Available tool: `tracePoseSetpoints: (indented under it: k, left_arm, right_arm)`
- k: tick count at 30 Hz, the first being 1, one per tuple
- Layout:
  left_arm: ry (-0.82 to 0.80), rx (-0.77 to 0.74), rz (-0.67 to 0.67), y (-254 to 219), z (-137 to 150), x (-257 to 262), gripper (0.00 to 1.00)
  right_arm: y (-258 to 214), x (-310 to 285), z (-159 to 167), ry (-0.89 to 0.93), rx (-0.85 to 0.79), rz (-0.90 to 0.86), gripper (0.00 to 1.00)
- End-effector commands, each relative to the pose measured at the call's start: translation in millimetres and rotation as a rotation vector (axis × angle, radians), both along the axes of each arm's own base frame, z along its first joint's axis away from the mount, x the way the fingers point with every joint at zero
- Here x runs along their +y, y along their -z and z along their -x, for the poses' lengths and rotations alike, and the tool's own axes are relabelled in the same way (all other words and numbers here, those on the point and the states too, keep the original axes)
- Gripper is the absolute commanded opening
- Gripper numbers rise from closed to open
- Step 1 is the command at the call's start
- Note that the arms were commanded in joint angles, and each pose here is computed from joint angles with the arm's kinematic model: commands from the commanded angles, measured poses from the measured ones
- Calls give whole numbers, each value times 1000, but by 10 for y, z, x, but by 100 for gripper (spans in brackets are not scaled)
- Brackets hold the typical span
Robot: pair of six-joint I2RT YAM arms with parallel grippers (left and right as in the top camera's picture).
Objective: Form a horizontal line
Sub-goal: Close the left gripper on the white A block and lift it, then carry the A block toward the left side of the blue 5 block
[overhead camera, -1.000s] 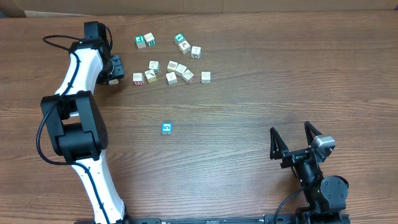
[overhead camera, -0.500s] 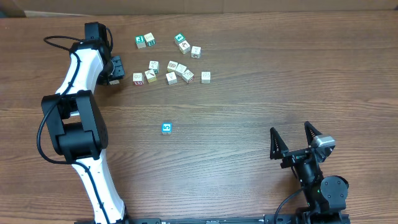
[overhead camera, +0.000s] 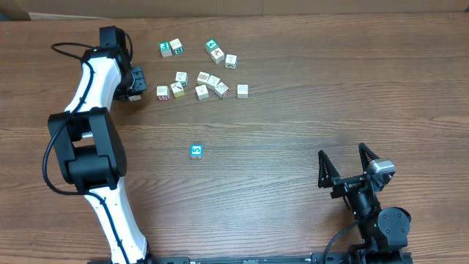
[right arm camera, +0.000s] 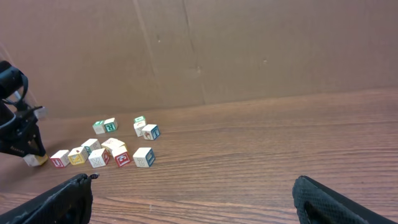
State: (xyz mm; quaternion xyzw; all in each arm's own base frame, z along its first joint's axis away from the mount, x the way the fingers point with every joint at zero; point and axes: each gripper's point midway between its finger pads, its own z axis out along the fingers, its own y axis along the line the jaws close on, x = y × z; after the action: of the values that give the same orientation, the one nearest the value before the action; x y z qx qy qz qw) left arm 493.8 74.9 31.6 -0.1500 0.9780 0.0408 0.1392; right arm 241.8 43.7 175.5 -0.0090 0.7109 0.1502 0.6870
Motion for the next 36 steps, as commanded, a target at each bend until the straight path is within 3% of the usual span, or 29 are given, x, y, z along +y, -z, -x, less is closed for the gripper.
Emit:
tracePoseSetpoints:
  k: [1,9,17,29,36]
  left_arm:
    - [8,-132,-16,-670,-53,0,23]
    - [-28,-303,-16,-1691,168,-41,22]
    - [-18,-287,52,-2098,651,-227,20]
    - [89,9,112,-1752,1311,-892,19]
    - [160,169,105,-1275,1651,-1303,19]
  right_arm:
    - [25,-9,-3,3,-1,-2,100]
    - [24,-9,-3,3,-1,-2,100]
    - [25,-9,-3,3,-1,-2,100]
    - [24,-9,-3,3,-1,-2,100]
    - [25,-9,-3,3,-1,-2,100]
